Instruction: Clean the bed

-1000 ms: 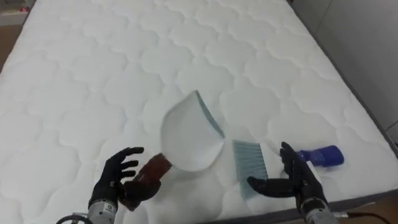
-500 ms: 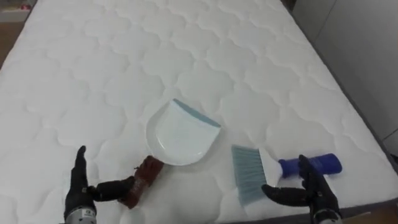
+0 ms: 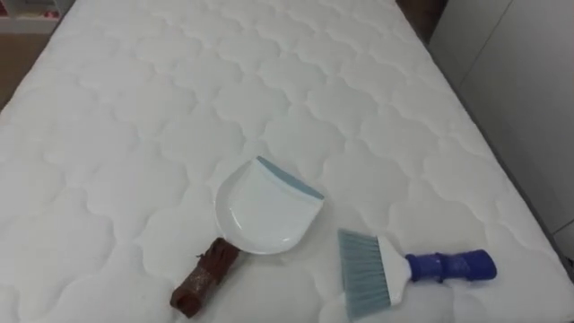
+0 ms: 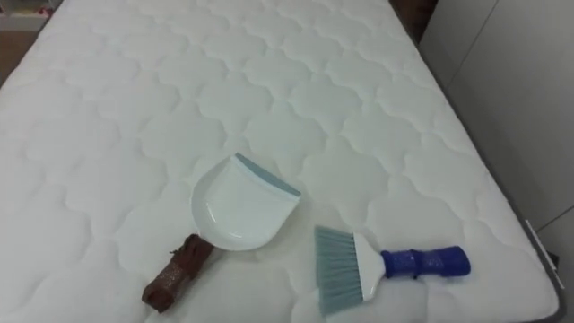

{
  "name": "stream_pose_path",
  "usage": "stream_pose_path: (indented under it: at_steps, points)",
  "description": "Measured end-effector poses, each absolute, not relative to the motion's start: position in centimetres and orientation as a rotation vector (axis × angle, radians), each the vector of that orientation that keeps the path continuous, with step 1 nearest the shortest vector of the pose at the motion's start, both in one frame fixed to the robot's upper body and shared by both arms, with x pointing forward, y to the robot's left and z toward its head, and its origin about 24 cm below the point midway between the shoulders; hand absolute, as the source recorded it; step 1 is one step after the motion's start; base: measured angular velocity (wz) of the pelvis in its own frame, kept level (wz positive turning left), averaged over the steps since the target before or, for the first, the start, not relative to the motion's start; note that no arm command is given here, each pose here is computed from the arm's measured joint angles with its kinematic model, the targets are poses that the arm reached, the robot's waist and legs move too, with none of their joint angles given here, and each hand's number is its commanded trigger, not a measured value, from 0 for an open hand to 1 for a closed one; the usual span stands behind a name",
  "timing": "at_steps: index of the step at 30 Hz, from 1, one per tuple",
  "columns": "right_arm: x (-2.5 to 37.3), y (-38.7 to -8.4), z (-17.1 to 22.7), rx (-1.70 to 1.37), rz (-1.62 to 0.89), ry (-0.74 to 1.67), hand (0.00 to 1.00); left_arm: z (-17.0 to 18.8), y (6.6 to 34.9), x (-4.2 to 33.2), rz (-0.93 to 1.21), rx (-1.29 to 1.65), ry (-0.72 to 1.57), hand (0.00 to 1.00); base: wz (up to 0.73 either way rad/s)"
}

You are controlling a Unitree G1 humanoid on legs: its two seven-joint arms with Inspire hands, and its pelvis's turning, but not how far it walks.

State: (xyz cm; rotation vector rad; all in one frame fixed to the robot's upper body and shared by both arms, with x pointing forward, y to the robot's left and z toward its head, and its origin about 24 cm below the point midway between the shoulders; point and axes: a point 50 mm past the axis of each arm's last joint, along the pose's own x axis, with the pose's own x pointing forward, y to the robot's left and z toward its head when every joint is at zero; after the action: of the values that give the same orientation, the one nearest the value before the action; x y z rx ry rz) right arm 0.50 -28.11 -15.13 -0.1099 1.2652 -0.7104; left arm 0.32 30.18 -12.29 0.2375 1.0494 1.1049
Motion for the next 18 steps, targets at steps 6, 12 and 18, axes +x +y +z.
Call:
stream_pose_path:
  at_steps: [6, 12, 18]
  points:
    - [-1.1, -27.7, -15.6, -0.230, -0.562, 1.409, 0.00, -13.5, 29.4, -2.5, 1.089, 0.248, 1.242, 0.00, -0.08]
    - [-1.6, -27.4, -15.9, -0.337, -0.427, 1.509, 0.00, -14.5, 28.4, -3.5, 1.007, 0.199, 1.373, 0.00, 0.00]
    - [-1.1, -26.9, -16.1, -0.394, -0.291, 1.557, 0.00, -15.4, 27.1, -4.1, 0.881, 0.120, 1.515, 0.00, -0.06]
